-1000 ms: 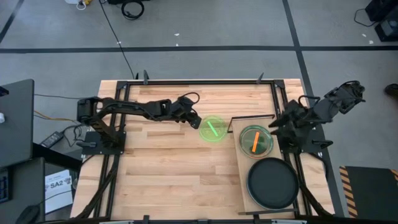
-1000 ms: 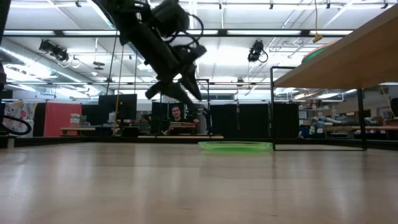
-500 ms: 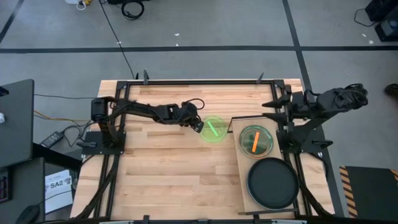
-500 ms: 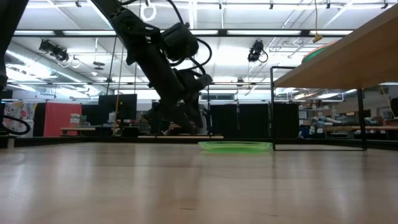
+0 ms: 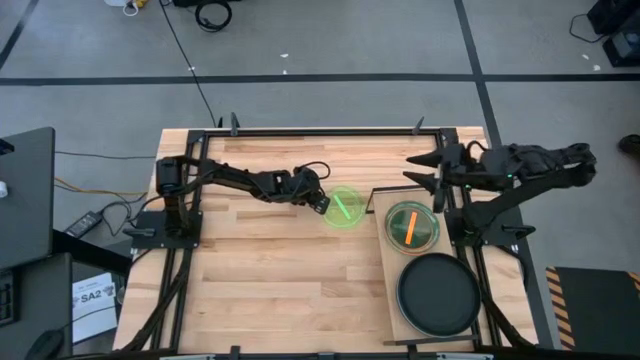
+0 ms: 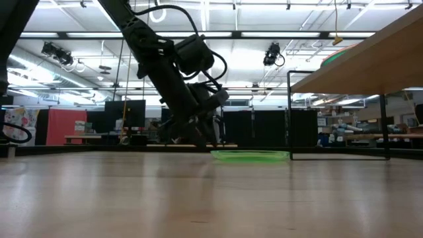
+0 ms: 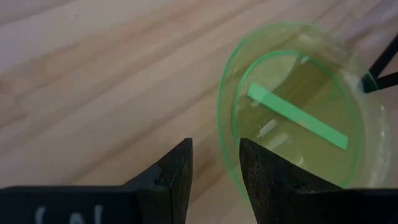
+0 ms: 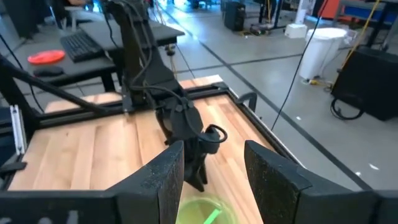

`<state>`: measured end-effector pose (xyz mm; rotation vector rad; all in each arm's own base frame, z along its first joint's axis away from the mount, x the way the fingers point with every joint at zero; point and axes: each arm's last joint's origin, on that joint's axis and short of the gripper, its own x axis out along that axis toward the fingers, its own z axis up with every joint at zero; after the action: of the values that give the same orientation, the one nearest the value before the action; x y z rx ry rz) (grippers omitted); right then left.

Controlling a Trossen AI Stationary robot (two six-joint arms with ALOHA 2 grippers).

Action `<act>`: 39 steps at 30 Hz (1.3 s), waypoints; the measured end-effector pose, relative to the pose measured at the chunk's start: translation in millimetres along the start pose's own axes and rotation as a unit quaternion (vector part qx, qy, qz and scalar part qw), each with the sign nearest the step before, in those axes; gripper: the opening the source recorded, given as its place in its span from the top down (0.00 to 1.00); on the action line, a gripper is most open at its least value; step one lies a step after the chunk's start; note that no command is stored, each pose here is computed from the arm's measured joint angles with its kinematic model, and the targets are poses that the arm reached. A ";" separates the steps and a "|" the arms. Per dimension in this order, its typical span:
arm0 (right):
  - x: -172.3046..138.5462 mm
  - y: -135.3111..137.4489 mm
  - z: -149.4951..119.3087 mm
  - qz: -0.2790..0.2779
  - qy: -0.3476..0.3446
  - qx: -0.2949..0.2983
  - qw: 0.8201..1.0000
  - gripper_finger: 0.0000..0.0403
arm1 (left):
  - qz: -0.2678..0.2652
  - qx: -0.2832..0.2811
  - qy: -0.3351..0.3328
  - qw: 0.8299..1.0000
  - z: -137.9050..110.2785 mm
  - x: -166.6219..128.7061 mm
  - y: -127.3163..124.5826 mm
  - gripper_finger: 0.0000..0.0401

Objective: Place and stack plates onto a shelf
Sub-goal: Stack the green plate on top of the orange plate on the shelf

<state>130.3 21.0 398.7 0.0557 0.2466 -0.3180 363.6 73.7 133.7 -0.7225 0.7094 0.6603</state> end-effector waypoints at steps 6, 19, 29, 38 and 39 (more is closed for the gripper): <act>18.5 1.9 -2.6 0.001 0.031 -0.006 1.000 0.57 | 0.001 -0.003 0.001 1.000 -2.8 5.6 1.1 0.65; 66.1 -9.5 -10.8 0.006 0.109 0.008 0.994 0.57 | -0.005 -0.013 -0.004 1.000 -3.0 6.9 -0.7 0.65; 85.1 -23.1 -14.0 -0.016 0.131 0.025 0.991 0.57 | -0.012 -0.019 -0.004 1.000 -7.3 5.6 -6.2 0.65; 92.2 -22.2 -15.5 0.016 0.141 0.021 0.990 0.57 | -0.008 -0.032 -0.001 0.999 -11.6 14.9 -4.1 0.65; 92.2 -22.1 -15.5 0.018 0.141 0.019 0.990 0.57 | -0.010 -0.034 0.002 0.999 -12.0 15.3 -4.1 0.65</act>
<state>204.5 -26.4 360.4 0.1437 0.5197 -0.2794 371.5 66.5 117.0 -0.7915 0.6848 0.6682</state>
